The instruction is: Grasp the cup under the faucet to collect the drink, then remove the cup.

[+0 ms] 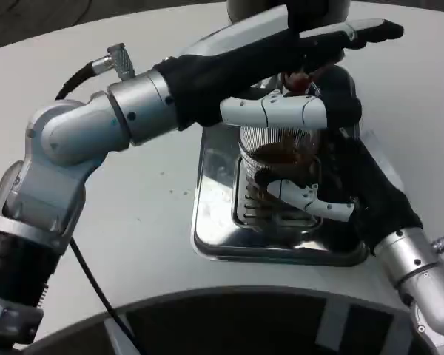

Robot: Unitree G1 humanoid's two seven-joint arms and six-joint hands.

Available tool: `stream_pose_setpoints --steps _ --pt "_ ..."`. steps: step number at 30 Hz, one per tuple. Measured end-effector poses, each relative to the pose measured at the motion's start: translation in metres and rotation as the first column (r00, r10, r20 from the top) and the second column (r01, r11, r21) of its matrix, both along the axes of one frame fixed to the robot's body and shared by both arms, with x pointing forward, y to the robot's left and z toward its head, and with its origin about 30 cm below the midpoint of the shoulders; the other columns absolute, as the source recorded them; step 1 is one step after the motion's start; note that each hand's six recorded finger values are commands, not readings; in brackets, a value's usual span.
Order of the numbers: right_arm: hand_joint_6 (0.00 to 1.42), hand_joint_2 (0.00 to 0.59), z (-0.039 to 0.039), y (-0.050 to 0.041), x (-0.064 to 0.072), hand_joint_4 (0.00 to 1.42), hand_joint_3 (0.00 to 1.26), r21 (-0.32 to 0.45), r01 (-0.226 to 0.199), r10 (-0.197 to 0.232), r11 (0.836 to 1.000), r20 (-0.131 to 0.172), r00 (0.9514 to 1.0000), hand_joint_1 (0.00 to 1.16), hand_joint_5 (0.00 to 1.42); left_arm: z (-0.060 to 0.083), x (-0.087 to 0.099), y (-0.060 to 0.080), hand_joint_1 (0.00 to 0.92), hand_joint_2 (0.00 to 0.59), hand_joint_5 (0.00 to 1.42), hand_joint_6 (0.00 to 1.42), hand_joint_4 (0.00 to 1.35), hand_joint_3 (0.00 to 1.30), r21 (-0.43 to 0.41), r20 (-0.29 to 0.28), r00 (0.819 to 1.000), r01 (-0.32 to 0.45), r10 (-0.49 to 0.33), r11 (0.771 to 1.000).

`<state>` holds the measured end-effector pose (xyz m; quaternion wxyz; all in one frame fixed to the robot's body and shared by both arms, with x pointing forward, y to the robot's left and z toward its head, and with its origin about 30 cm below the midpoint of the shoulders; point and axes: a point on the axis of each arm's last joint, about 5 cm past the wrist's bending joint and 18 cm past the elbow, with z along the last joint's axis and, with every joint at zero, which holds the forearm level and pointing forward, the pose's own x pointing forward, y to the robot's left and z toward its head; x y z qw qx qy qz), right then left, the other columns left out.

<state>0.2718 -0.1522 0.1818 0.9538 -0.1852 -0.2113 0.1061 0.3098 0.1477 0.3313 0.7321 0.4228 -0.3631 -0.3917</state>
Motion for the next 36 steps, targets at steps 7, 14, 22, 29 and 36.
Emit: stream_pose_setpoints --steps 7,14,22,29,36 --pt "0.03 0.223 -0.0029 0.009 0.0 0.11 0.04 0.024 0.028 -0.028 0.999 0.007 0.9996 0.82 0.2 0.0 0.001 0.0 0.0 0.091 0.06 0.08 0.03 0.1 0.001 0.0 1.0 0.0 0.0 1.0" --pt "0.07 0.24 -0.0049 0.0143 0.001 0.16 0.09 0.027 0.044 -0.044 0.999 0.007 0.999 0.82 0.24 -0.001 0.001 0.0 0.0 0.091 0.06 0.08 0.03 0.1 0.001 0.0 1.0 0.0 0.0 1.0" --pt "0.12 0.248 -0.0079 0.0239 0.001 0.24 0.2 0.05 0.084 -0.086 0.995 0.022 0.9961 0.84 0.32 -0.001 0.002 0.001 0.0 0.093 0.06 0.08 0.04 0.1 0.001 -0.001 1.0 -0.001 0.001 1.0" --pt "0.21 0.258 -0.0118 0.0316 0.001 0.36 0.33 0.077 0.118 -0.121 0.99 0.043 0.9917 0.85 0.42 -0.001 0.002 0.001 0.0 0.093 0.06 0.08 0.05 0.1 0.001 -0.001 1.0 -0.002 0.002 1.0" --pt "0.29 0.263 -0.0157 0.0372 -0.001 0.46 0.41 0.121 0.146 -0.153 0.982 0.053 0.9868 0.86 0.5 -0.001 0.002 0.002 0.0 0.094 0.06 0.08 0.06 0.1 0.003 -0.001 1.0 -0.004 0.004 1.0"
